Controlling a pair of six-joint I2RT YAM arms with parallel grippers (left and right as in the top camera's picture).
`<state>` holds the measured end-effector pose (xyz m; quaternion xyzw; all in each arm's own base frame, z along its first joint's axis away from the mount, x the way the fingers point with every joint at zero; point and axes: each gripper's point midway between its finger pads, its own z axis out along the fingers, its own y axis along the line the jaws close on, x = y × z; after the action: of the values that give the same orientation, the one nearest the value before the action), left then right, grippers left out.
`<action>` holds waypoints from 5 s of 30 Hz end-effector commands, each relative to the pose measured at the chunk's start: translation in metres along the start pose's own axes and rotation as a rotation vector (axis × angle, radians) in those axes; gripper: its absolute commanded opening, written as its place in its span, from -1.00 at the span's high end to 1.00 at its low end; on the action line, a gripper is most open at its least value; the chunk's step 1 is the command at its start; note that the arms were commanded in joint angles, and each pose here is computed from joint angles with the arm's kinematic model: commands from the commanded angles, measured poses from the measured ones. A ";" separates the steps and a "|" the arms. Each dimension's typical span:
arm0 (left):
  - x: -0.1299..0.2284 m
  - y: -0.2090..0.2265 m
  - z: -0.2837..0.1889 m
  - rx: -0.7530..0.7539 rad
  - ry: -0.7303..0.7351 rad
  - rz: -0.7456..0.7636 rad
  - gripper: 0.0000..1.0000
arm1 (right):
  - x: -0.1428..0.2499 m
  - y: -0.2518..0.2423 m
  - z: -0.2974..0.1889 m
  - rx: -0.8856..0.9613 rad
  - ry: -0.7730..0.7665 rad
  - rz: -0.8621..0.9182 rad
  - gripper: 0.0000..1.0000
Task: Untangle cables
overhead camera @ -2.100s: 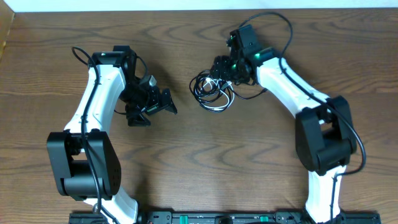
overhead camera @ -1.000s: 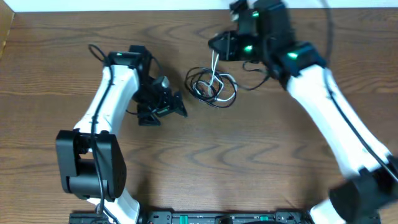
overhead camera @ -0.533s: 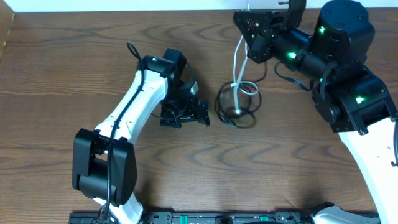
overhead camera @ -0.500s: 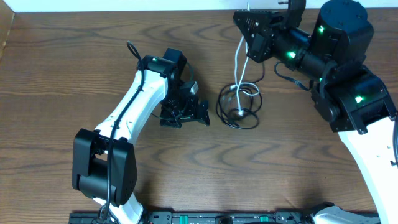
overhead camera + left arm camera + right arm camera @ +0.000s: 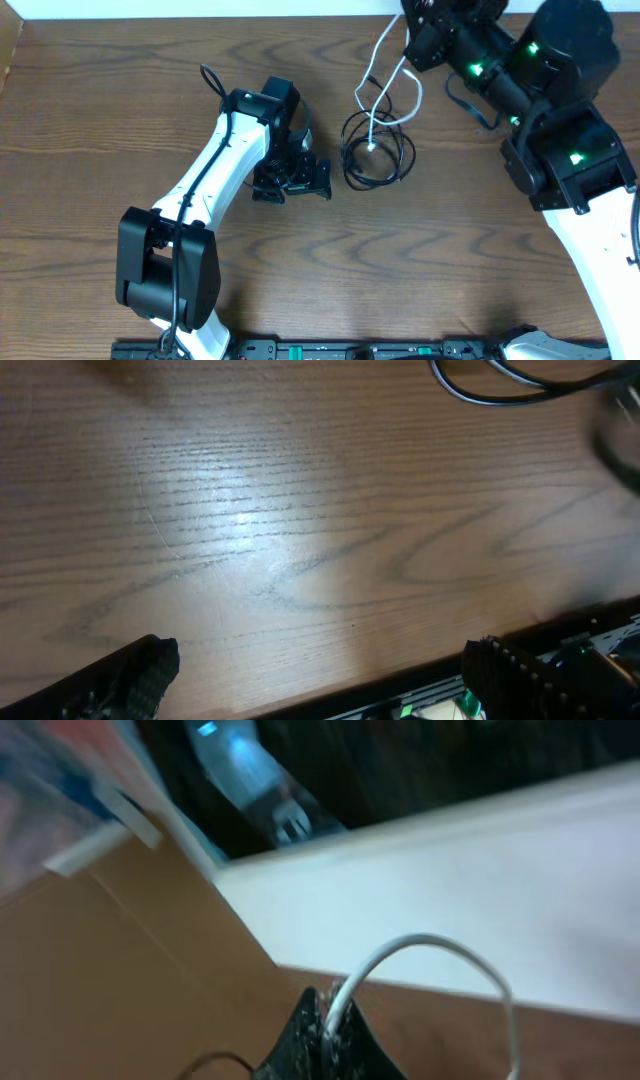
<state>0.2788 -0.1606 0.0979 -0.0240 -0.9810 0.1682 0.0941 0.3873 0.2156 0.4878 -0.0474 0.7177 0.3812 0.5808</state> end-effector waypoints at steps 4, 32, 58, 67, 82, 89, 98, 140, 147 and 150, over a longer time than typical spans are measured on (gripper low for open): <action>0.002 0.004 0.004 -0.020 0.010 -0.018 -0.93 | 0.040 -0.035 0.044 0.063 0.101 0.127 0.97; -0.005 0.003 0.004 -0.013 -0.015 -0.008 -0.93 | 0.098 -0.079 0.033 0.391 0.201 0.526 0.98; -0.009 0.002 0.004 -0.009 -0.030 -0.046 -0.93 | 0.020 0.005 0.026 -0.291 0.166 0.181 0.97; -0.008 0.002 0.004 -0.009 -0.026 -0.048 -0.93 | 0.119 -0.041 0.039 0.055 0.447 0.443 0.97; -0.006 0.003 -0.031 0.052 -0.067 -0.018 -0.51 | 0.145 -0.058 0.026 0.132 0.542 0.338 0.98; -0.008 -0.004 -0.098 0.428 -0.170 -0.184 -0.52 | 0.180 -0.017 -0.001 -0.253 0.725 -0.095 0.98; -0.010 -0.013 -0.117 0.619 -0.017 -0.707 -0.52 | 0.236 0.046 -0.052 -0.695 0.863 -0.438 0.98; 0.007 -0.073 -0.191 1.157 0.193 -0.521 0.63 | 0.235 0.048 -0.041 -0.644 0.850 -0.420 0.95; 0.007 -0.072 -0.191 1.154 0.191 -0.522 0.85 | 0.236 0.048 -0.042 -0.643 0.854 -0.418 0.88; 0.006 -0.070 -0.186 1.128 0.179 -0.531 0.85 | 0.236 0.048 -0.042 -0.639 0.856 -0.411 0.17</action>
<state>0.3060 -0.1674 0.2926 0.2610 -0.6974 0.6296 0.2215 0.2577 0.3118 0.3004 -0.5095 0.7184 0.4001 0.2534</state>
